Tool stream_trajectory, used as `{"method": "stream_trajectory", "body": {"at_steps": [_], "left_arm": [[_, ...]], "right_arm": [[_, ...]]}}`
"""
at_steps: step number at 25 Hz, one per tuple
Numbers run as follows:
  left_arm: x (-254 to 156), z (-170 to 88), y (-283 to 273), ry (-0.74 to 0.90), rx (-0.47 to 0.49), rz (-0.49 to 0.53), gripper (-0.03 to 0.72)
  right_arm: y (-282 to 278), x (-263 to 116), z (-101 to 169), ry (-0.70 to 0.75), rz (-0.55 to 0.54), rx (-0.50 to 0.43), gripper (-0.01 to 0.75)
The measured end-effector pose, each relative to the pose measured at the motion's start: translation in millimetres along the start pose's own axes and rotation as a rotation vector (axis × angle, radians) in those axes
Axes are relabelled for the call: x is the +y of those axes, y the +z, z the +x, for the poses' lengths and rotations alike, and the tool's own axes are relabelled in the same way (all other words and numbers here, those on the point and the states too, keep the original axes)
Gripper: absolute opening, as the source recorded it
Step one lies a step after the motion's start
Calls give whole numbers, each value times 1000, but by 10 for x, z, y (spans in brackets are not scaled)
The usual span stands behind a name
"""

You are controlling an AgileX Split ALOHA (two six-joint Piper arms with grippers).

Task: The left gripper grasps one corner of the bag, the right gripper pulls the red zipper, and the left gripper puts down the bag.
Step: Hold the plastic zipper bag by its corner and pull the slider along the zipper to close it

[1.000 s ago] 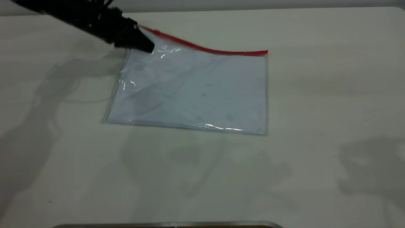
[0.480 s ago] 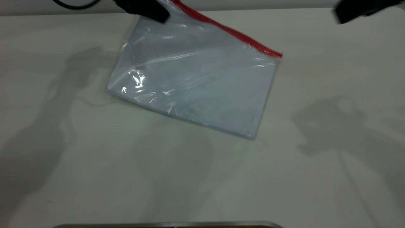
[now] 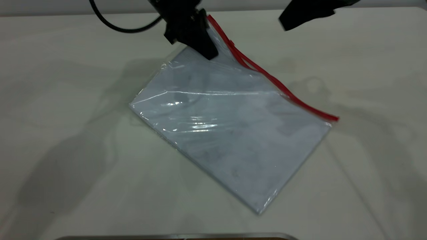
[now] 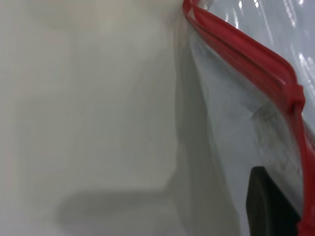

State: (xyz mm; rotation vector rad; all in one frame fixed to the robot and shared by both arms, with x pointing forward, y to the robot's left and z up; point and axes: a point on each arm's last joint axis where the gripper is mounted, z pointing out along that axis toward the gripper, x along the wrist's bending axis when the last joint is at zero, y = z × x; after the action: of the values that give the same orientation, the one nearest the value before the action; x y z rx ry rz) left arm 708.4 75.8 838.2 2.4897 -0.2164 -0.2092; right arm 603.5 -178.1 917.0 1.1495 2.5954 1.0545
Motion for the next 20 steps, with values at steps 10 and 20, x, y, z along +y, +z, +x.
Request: {"method": "stream_trajectory", "body": {"at_steps": [10,20], "left_arm": [[188,-70,149,220,-35,-1,53],[298,-80,164,204,-30,-96,53]], "right_arm": [[370,-112,-40,-12,-108,105,561],[603,-260,-79,62,-121,146,560]]}}
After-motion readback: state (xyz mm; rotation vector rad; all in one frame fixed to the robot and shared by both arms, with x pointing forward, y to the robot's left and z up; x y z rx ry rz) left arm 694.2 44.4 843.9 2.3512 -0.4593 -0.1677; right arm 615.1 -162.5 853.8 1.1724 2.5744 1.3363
